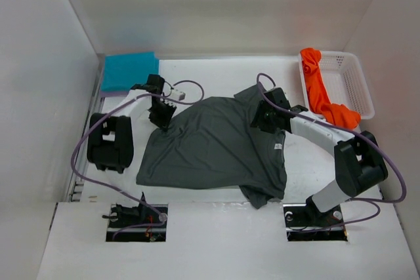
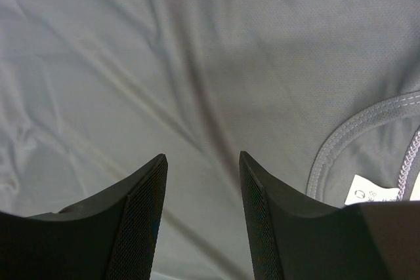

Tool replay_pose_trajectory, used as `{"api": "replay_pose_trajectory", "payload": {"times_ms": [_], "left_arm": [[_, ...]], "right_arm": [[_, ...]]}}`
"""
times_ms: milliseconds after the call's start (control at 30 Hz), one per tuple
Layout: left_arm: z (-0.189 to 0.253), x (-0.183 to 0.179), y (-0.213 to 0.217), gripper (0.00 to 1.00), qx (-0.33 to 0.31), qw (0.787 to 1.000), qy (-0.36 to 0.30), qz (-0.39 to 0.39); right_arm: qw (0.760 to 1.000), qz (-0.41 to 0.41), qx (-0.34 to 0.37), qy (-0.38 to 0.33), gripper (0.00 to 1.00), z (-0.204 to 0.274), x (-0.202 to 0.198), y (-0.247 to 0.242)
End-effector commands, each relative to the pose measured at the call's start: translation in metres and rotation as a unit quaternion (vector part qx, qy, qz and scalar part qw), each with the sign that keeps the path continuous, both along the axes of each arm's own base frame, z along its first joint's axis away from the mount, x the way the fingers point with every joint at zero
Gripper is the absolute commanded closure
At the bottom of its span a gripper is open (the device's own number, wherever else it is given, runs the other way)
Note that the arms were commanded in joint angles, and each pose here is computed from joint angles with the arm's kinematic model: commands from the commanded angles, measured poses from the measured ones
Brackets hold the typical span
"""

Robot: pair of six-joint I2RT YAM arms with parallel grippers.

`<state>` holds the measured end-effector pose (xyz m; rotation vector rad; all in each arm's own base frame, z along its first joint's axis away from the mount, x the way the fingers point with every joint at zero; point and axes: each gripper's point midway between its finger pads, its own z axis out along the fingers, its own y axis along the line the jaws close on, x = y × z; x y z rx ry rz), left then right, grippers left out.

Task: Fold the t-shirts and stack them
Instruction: Flatten out the tshirt

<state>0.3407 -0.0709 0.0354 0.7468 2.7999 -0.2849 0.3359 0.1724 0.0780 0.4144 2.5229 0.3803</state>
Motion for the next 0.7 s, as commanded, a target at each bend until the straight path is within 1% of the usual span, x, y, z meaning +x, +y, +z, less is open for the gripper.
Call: {"api": "replay_pose_trajectory", "payload": {"times_ms": [0,67,100,167,233,267,300,333,400,467,500,567,600,667], "left_arm": [[0.08,0.008,-0.027,0.93,0.022,0.983,-0.163,-0.087],[0.093,-0.017,-0.047,0.89,0.048,0.966,-0.192,-0.166],[0.089,-0.037,-0.057,0.87,0.063,0.958,-0.185,-0.209],[0.071,-0.085,-0.074,0.84,0.083,0.941,-0.142,-0.297],[0.052,-0.13,-0.086,0.78,0.091,0.922,-0.096,-0.364],[0.045,-0.147,-0.091,0.74,0.091,0.912,-0.08,-0.392],[0.041,-0.16,-0.096,0.68,0.089,0.903,-0.069,-0.415],[0.039,-0.168,-0.099,0.59,0.09,0.895,-0.062,-0.433],[0.042,-0.168,-0.104,0.48,0.094,0.887,-0.062,-0.447],[0.053,-0.159,-0.111,0.45,0.093,0.886,-0.076,-0.448],[0.062,-0.149,-0.115,0.45,0.088,0.89,-0.09,-0.438],[0.082,-0.124,-0.122,0.45,0.069,0.907,-0.121,-0.398],[0.094,-0.106,-0.123,0.45,0.057,0.919,-0.142,-0.364],[0.114,-0.064,-0.119,0.51,0.027,0.942,-0.184,-0.278]], "right_arm": [[0.999,0.001,0.021,-0.03,0.48,0.004,0.006,0.006],[0.999,-0.003,0.026,-0.032,0.48,0.001,0.003,0.005],[0.999,-0.004,0.029,-0.034,0.48,-0.001,0.002,0.005],[0.999,-0.003,0.036,-0.035,0.48,-0.004,0.0,0.006],[0.998,0.001,0.045,-0.041,0.48,-0.004,-0.001,0.008],[0.998,0.003,0.048,-0.042,0.48,-0.004,-0.002,0.009],[0.998,0.005,0.049,-0.044,0.48,-0.003,-0.003,0.009],[0.998,0.004,0.05,-0.048,0.48,-0.001,-0.002,0.007],[0.997,0.0,0.05,-0.053,0.48,0.002,-0.004,0.002],[0.997,-0.007,0.052,-0.056,0.48,0.004,-0.006,-0.004],[0.997,-0.012,0.053,-0.058,0.48,0.005,-0.007,-0.008],[0.997,-0.021,0.053,-0.057,0.48,0.004,-0.009,-0.015],[0.997,-0.025,0.053,-0.057,0.48,0.003,-0.01,-0.017],[0.997,-0.029,0.052,-0.054,0.48,0.0,-0.012,-0.02]]}}
